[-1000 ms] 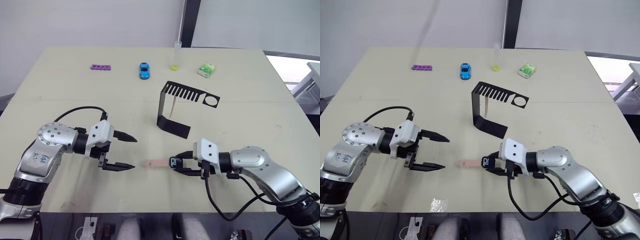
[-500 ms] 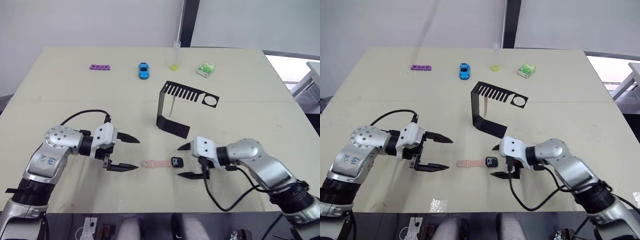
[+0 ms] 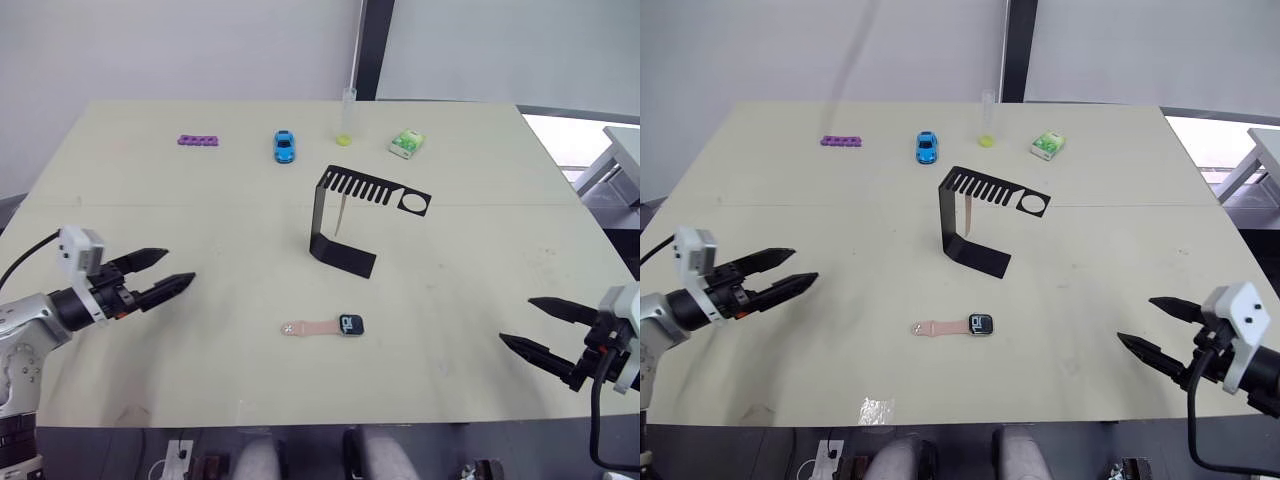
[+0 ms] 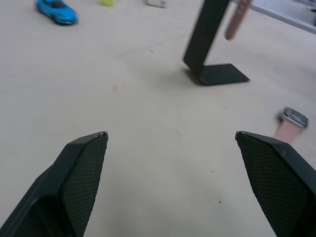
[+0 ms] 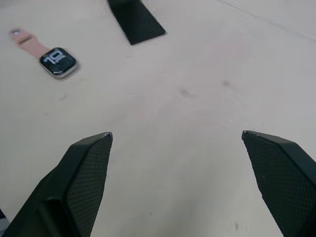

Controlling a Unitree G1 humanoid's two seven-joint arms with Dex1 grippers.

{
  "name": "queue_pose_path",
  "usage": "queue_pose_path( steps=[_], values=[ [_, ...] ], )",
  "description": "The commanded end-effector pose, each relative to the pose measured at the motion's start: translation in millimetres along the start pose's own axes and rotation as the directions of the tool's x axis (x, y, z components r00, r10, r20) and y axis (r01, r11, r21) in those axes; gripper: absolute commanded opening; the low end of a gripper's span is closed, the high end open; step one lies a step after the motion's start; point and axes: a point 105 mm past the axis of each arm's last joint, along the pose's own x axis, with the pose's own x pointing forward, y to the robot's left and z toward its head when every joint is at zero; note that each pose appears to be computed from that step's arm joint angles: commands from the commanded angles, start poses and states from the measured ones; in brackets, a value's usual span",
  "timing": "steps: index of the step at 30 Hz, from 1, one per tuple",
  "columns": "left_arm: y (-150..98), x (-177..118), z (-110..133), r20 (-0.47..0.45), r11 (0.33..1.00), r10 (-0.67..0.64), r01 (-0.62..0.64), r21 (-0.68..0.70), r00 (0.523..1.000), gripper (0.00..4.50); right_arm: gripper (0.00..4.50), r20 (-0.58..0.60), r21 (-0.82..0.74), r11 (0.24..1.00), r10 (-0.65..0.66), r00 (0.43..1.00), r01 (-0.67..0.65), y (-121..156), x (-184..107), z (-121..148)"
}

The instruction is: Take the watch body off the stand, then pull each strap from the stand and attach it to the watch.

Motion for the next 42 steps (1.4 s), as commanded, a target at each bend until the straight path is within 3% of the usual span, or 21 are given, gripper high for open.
queue_pose_path(
  steps=[1,5,12,15,22,23,30,34,36,38,42],
  values=[
    [-3.1,4.4,7.3,0.021,0.999,-0.013,0.013,0.031,1.000,4.50,4.45,0.061,-0.033,0.999,-0.013,0.998,0.015,4.4,2.4,16.2],
    [-35.2,34.3,18.9,0.012,0.978,-0.150,0.146,0.148,0.989,4.50,4.45,0.128,-0.022,0.999,0.045,0.991,-0.042,14.0,27.3,31.3],
    [-105.3,77.5,49.2,0.124,0.923,-0.351,0.321,0.211,0.928,4.50,4.45,0.246,0.011,0.986,0.157,0.956,-0.165,47.1,103.9,59.2],
    [-126.7,87.8,47.6,0.122,0.905,-0.383,0.345,0.251,0.916,4.50,3.64,0.249,0.017,0.986,0.159,0.955,-0.169,54.4,139.8,64.7],
    [-154.4,100.5,29.9,0.110,0.913,-0.385,0.360,0.193,0.916,4.50,0.27,0.208,-0.009,0.993,0.114,0.972,-0.115,64.2,197.5,60.1],
    [-157.1,101.4,28.9,0.108,0.912,-0.385,0.360,0.196,0.917,4.50,0.05,0.208,-0.005,0.994,0.111,0.972,-0.112,65.3,202.5,60.8],
    [-150.6,114.9,35.9,0.146,0.939,-0.295,0.258,0.227,0.944,4.50,0.05,0.115,0.057,0.995,0.074,0.991,-0.081,62.6,229.4,45.3],
    [-157.6,124.8,33.3,0.144,0.942,-0.264,0.222,0.253,0.954,4.50,0.05,-0.095,0.078,0.995,0.070,0.993,-0.062,63.1,234.6,4.4],
    [-161.2,129.3,33.6,0.151,0.933,-0.249,0.195,0.304,0.957,4.50,0.05,-0.108,0.089,0.995,0.058,0.992,-0.049,61.3,233.5,1.5],
    [-156.9,135.1,33.9,0.176,0.950,-0.196,0.142,0.278,0.965,4.50,0.05,-0.101,0.125,0.992,0.043,0.994,-0.030,57.7,232.3,2.9],
    [-169.4,143.8,27.2,0.185,0.959,-0.205,0.160,0.234,0.961,4.50,0.05,-0.104,0.141,0.990,0.030,0.994,-0.015,54.2,229.9,2.9]
  ],
)
